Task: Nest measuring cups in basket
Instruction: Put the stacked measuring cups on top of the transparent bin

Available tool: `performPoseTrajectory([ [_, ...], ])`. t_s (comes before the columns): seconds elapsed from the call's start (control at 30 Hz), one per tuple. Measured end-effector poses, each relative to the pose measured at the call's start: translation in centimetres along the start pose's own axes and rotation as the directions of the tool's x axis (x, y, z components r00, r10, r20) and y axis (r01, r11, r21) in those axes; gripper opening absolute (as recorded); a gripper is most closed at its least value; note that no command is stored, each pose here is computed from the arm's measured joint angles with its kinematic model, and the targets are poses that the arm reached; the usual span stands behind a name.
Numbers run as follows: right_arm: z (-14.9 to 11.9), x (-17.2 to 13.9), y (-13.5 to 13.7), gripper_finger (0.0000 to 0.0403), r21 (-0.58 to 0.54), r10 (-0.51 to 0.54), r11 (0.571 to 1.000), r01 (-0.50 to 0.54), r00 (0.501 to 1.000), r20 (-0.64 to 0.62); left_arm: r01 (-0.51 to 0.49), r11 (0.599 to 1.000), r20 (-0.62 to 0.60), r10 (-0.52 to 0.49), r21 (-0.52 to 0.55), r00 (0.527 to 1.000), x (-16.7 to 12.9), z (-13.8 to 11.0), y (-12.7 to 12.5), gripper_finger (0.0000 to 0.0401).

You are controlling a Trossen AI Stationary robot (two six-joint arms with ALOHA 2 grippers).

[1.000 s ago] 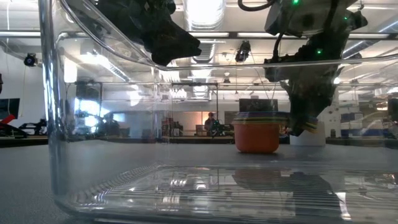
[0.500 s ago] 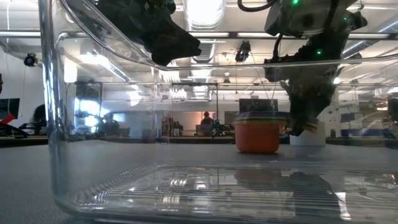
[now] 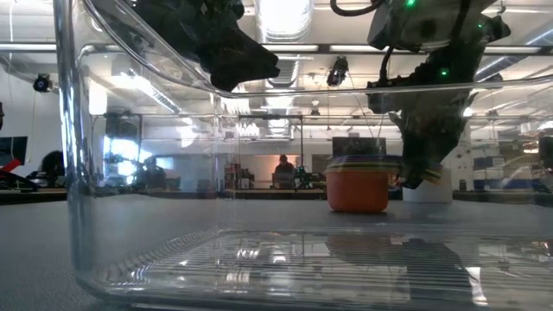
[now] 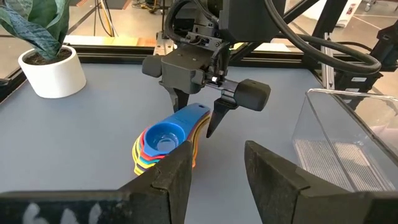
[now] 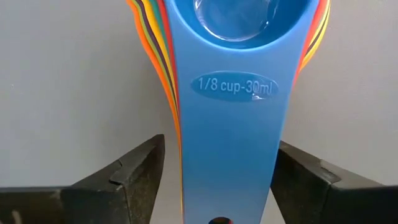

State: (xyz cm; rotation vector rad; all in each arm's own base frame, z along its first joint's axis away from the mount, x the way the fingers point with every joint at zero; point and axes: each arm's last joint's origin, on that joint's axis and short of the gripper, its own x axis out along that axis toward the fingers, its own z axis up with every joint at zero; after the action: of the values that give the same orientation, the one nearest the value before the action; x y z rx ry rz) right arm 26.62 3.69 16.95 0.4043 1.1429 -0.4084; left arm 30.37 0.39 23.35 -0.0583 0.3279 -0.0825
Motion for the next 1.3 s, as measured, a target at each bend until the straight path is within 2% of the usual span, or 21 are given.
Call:
performPoseTrajectory([
  [0.3,0.0,0.0,0.0,0.0254,-0.001,0.000,1.000,0.000,1.000,-0.003,0.000,1.000,0.000,0.000,0.000,1.000,0.0,0.0,0.0,0.0129],
  [0.63,-0.2,-0.2,-0.1,0.0303,-0.026,-0.001,1.000,0.001,1.000,-0.019,-0.029,1.000,0.001,0.029,0.002,1.000,0.0,0.0,0.3,0.0130],
  [0.8,0.0,-1.1,-0.2,0.0321,-0.044,-0.047,0.998,0.045,0.997,-0.067,-0.034,0.999,-0.001,0.034,-0.002,0.999,0.0,0.0,0.5,0.0129],
  [1.07,1.1,-2.1,0.5,0.0325,-0.053,-0.028,0.998,0.026,0.999,-0.037,-0.034,0.999,-0.036,0.033,-0.018,0.999,0.0,-0.4,0.4,0.0129],
  [1.3,1.1,-1.7,0.5,0.0325,-0.039,-0.057,0.998,0.056,0.998,-0.031,-0.034,0.999,-0.043,0.033,-0.022,0.999,-0.1,-0.5,0.4,0.0129],
])
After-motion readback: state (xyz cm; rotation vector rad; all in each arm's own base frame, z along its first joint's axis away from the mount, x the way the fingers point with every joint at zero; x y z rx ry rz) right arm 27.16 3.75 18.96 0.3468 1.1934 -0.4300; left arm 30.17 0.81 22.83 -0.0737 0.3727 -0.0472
